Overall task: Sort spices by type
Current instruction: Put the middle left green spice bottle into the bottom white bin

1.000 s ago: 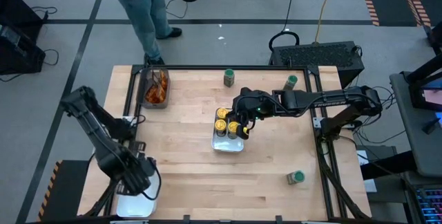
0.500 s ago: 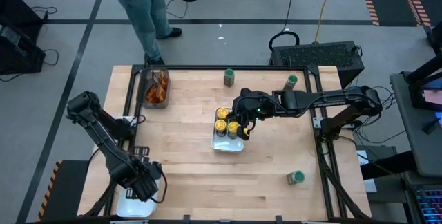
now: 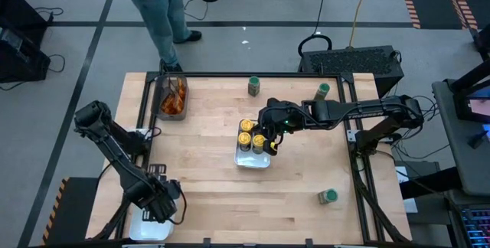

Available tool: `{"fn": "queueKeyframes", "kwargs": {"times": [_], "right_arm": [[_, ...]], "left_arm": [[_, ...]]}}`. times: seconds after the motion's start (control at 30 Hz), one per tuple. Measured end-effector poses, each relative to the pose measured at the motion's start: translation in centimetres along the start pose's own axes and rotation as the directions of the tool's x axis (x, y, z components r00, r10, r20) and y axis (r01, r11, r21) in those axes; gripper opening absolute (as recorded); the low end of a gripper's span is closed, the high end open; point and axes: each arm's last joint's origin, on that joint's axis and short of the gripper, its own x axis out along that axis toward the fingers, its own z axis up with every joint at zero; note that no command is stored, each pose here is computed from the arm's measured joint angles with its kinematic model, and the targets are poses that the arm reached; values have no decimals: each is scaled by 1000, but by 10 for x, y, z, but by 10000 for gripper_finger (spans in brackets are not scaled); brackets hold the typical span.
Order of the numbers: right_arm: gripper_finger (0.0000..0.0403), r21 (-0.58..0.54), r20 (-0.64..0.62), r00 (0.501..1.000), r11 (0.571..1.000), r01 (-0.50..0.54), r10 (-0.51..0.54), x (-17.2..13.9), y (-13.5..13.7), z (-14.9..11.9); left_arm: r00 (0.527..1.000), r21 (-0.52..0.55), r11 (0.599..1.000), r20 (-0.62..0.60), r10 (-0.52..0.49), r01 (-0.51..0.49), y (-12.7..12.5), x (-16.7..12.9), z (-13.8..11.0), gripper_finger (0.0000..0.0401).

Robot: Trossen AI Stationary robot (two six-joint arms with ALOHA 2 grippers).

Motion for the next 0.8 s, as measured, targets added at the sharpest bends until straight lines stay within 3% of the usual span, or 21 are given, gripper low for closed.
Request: {"fn": "queueKeyframes", "kwargs": {"times": [0.5, 0.8], "right_arm": [[0, -13, 3, 1000, 1000, 0, 1, 0, 0, 0], [0, -13, 3, 1000, 1000, 0, 1, 0, 0, 0]], "left_arm": [[1000, -79, 997, 24, 15, -13, 1, 0, 1, 212], [999, -79, 997, 28, 19, -16, 1, 0, 1, 236]]}}
